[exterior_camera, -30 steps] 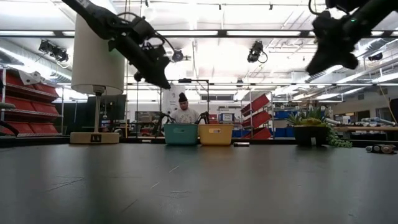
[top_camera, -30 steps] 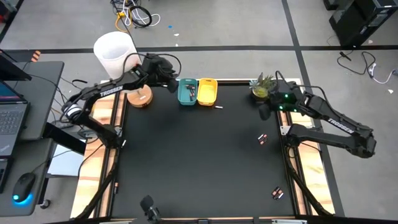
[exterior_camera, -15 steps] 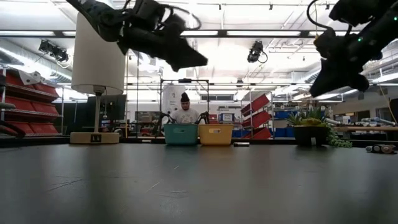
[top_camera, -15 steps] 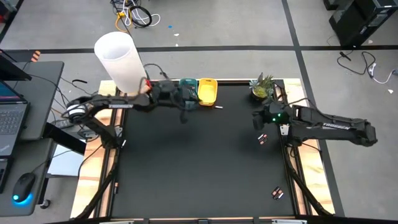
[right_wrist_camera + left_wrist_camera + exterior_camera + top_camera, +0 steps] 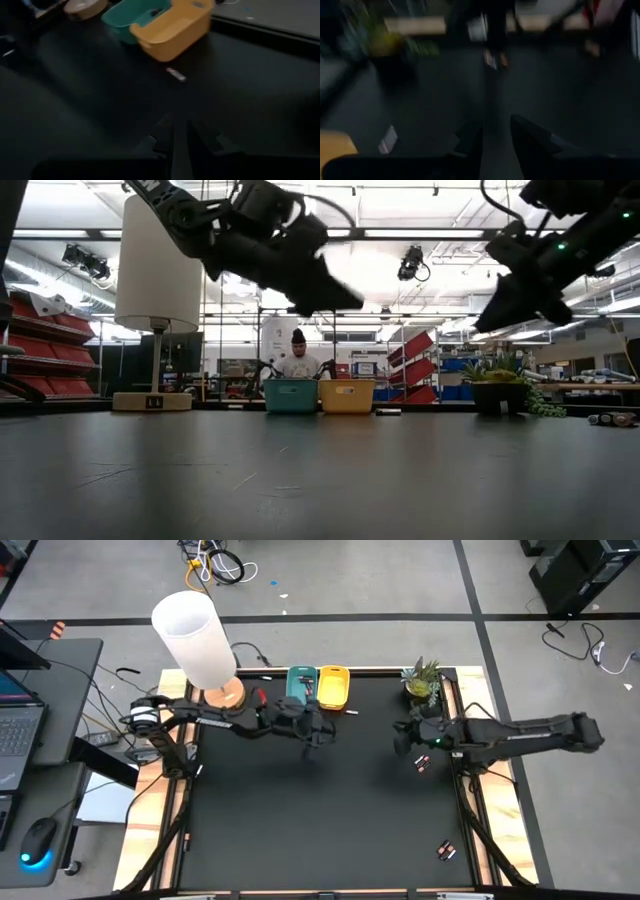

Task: Sort batteries
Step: Put the gold black battery into the blue bin

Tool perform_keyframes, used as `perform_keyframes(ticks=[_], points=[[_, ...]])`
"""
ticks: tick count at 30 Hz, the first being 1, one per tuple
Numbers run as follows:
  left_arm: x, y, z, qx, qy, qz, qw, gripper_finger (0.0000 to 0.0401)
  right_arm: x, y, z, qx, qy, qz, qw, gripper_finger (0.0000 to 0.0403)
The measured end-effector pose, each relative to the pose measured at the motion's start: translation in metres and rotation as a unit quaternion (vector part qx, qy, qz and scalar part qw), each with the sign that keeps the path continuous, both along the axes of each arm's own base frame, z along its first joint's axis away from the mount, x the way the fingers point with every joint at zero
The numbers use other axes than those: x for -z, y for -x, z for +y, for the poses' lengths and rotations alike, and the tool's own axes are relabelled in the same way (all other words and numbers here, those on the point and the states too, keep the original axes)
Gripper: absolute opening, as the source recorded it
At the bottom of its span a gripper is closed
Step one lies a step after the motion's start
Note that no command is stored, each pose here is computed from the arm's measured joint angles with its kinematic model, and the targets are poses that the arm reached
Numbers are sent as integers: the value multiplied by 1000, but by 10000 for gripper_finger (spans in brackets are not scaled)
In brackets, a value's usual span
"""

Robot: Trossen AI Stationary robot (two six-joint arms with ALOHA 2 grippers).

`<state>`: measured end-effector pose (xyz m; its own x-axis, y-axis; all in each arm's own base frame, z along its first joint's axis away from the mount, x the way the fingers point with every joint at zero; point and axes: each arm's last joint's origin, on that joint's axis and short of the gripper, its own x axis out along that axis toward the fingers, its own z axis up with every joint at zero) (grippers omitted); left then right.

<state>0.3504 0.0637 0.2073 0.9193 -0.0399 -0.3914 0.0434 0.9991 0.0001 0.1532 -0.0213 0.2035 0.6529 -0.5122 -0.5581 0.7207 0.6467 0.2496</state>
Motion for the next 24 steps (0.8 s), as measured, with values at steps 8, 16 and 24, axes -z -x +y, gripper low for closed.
perform_keyframes(ticks=[8, 16, 24], points=[[29, 42, -15, -54, 56, 289, 954, 110, 26, -38, 16, -48, 27, 39, 998, 42], [18, 74, -25, -70, 114, 494, 859, 86, 51, -54, 13, -61, 86, 117, 988, 40], [15, 85, -51, 41, 228, 542, 808, 84, 36, -64, 7, -111, 166, 88, 976, 43]])
